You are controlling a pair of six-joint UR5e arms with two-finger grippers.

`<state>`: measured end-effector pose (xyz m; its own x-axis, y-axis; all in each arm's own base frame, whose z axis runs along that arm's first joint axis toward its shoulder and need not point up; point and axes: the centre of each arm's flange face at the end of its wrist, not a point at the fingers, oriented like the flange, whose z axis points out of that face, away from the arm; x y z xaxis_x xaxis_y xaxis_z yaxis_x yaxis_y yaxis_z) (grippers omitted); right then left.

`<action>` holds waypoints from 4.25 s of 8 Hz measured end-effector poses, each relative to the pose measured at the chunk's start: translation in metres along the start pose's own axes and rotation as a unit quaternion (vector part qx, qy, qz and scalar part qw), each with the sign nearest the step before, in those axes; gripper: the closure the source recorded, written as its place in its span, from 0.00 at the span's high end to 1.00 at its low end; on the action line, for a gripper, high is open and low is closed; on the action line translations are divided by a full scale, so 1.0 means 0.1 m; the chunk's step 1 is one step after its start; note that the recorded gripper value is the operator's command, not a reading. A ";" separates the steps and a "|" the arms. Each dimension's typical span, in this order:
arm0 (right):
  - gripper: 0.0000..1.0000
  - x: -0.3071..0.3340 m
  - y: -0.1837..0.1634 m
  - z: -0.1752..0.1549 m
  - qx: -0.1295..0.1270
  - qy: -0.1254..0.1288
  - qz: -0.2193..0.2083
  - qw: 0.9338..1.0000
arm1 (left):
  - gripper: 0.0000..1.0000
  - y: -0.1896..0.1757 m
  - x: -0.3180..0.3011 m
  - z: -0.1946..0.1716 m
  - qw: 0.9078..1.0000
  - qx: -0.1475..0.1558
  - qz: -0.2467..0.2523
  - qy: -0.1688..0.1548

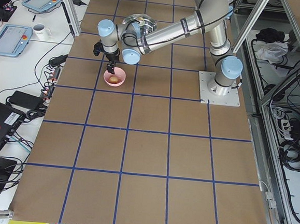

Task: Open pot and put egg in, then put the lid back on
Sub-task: 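Move the right gripper to the lid knob while the left descends to the bowl, then grasp the glass lid knob with the right gripper while the left gripper grasps the egg, then lift the glass lid off the pot and carry it away with the right gripper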

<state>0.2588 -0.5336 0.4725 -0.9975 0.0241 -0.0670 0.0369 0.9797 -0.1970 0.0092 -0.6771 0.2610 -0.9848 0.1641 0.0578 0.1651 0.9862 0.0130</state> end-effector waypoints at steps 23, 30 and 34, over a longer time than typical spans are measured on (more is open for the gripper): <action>0.00 -1.01 0.20 0.89 -0.004 0.015 0.031 0.999 | 0.84 0.01 -0.20 0.58 1.000 -0.009 -0.004 -0.024; 0.00 1.22 0.13 -0.79 -0.023 0.048 -0.028 0.998 | 0.77 -0.09 -0.20 0.63 0.999 0.038 0.007 -0.020; 0.00 1.52 0.17 -0.93 -0.032 0.051 -0.057 0.997 | 0.45 -0.09 -0.21 0.78 0.999 0.029 0.007 -0.018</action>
<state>0.1017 -0.4952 0.5501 -0.9960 -0.0714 0.0536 -0.0781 0.9878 -0.1350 0.0240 -0.6880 0.1818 -0.9838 0.1778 0.0214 0.1767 0.9832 -0.0448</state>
